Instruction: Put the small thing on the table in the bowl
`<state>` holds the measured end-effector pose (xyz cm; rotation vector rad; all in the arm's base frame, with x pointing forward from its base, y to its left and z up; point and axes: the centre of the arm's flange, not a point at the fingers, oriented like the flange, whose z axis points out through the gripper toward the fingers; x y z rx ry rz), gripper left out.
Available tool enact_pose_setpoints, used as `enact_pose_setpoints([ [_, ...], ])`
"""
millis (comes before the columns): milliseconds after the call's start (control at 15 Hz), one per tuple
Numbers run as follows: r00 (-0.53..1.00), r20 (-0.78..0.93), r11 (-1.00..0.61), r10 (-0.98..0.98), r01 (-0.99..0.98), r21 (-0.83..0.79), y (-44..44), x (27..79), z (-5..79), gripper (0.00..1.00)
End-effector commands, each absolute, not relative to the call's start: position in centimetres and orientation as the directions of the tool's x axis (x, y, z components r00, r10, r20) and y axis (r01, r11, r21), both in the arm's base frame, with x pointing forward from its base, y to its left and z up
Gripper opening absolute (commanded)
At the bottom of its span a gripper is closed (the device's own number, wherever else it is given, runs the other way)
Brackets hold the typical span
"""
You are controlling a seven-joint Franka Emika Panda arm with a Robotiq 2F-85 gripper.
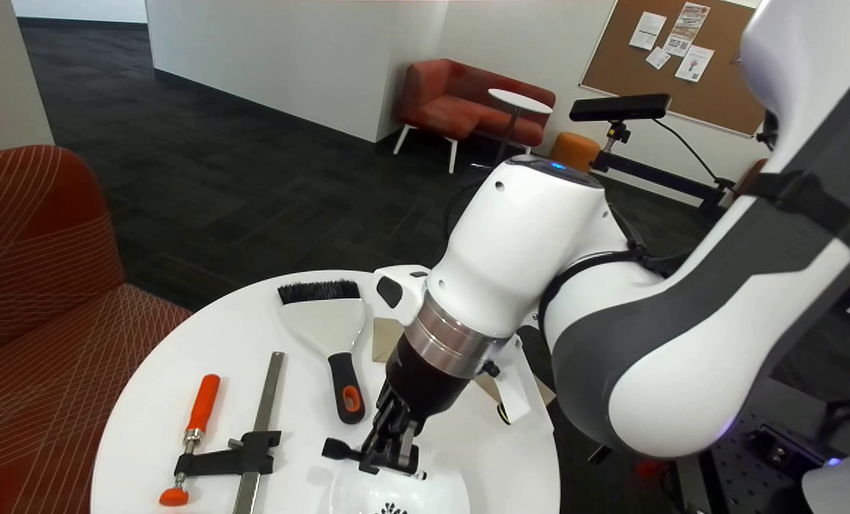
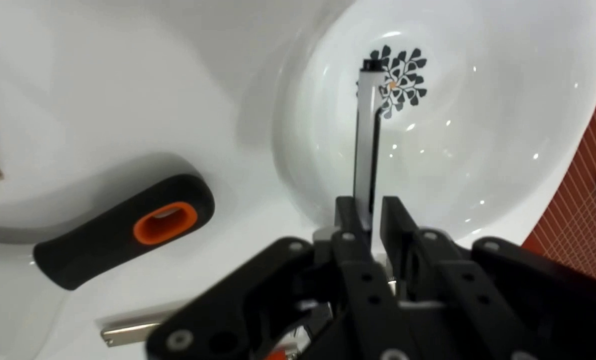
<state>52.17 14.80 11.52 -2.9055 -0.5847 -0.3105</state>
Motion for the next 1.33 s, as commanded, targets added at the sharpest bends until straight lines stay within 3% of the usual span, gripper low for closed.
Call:
enact_pose_setpoints([
  [0,0.901,0.228,-0.908,0.369,0.402,-0.118,14.3,52.9,11.6,0.51],
  [333,0.901,0.259,-0.914,0.348,0.387,-0.120,13.8,52.1,13.8,0.90],
  [467,0.901,0.275,-0.918,0.336,0.378,-0.118,13.5,51.8,15.2,1.00],
  [1267,0.900,0.313,-0.923,0.303,0.359,-0.137,13.5,52.5,18.3,1.00],
])
